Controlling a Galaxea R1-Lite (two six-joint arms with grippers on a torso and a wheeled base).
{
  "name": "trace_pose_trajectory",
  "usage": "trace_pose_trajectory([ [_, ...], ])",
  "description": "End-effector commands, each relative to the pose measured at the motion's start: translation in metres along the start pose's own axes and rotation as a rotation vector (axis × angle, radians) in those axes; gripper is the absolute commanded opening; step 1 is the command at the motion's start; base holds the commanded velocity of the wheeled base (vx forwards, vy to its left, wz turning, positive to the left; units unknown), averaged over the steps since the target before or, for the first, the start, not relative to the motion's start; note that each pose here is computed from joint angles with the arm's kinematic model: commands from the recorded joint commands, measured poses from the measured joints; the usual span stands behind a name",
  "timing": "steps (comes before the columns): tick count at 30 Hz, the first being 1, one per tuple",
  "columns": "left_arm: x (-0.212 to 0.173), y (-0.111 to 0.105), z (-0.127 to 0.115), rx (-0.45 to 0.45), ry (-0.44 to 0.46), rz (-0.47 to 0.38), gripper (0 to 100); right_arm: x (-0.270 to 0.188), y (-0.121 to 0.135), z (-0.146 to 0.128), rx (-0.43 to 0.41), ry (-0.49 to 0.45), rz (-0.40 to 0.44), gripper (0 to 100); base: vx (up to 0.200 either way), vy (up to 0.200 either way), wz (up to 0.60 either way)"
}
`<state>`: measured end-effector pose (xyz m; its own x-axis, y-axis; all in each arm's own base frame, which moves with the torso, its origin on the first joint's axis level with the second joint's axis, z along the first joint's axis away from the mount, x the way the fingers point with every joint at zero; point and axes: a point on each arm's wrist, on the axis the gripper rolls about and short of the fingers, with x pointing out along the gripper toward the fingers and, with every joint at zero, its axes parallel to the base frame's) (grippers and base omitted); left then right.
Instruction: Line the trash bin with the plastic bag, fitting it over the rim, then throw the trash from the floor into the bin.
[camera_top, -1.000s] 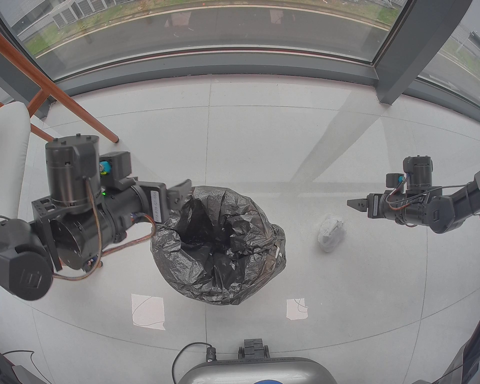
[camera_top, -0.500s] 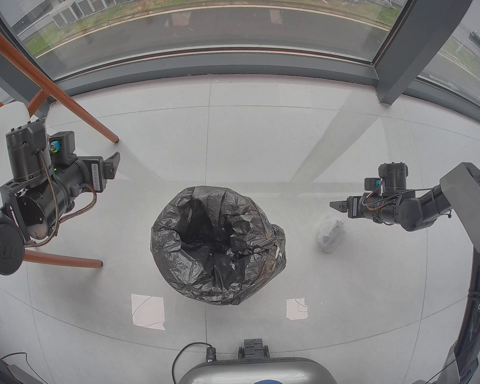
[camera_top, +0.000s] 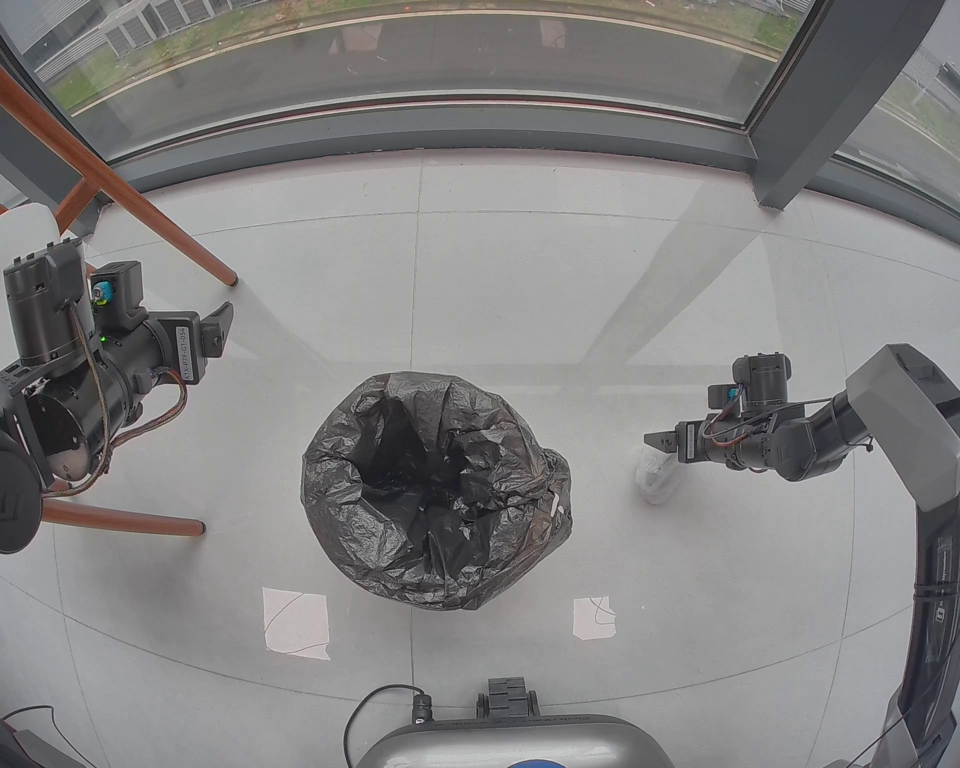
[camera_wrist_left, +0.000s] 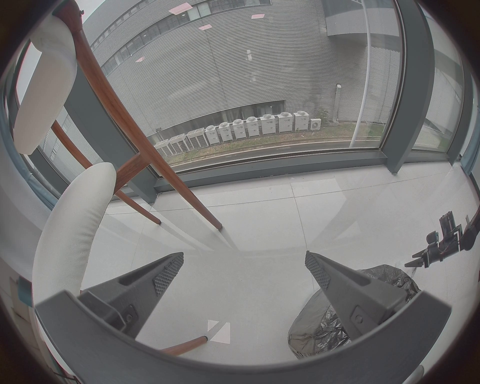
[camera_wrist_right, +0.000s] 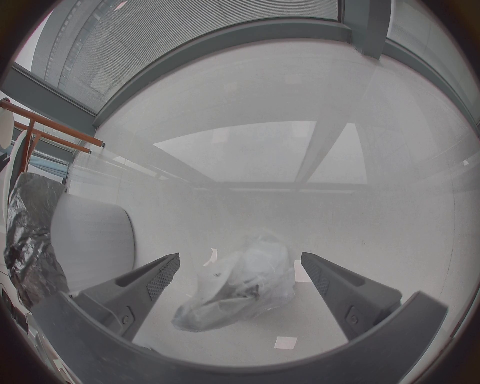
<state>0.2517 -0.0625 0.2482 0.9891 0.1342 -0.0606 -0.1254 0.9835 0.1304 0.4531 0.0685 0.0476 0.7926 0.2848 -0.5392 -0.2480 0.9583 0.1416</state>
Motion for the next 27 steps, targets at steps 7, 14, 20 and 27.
trace_pose_trajectory([
  [7,-0.001,-0.001,-0.003,0.004,0.009,-0.005,100,0.019,0.003,-0.024,0.002,0.065,0.009,100,0.0,0.0,0.0],
  [14,-0.002,-0.001,-0.004,0.005,0.01,-0.006,100,0.033,-0.001,-0.033,-0.005,0.013,0.011,0,0.0,0.0,0.0],
  [20,-0.007,0.002,0.0,-0.002,-0.005,-0.006,100,0.035,-0.001,-0.037,-0.007,0.017,0.012,0,0.0,0.0,0.0],
  [27,-0.012,0.004,0.002,-0.007,-0.016,-0.005,100,0.023,-0.004,-0.034,0.002,0.018,0.003,0,0.0,0.0,0.0],
])
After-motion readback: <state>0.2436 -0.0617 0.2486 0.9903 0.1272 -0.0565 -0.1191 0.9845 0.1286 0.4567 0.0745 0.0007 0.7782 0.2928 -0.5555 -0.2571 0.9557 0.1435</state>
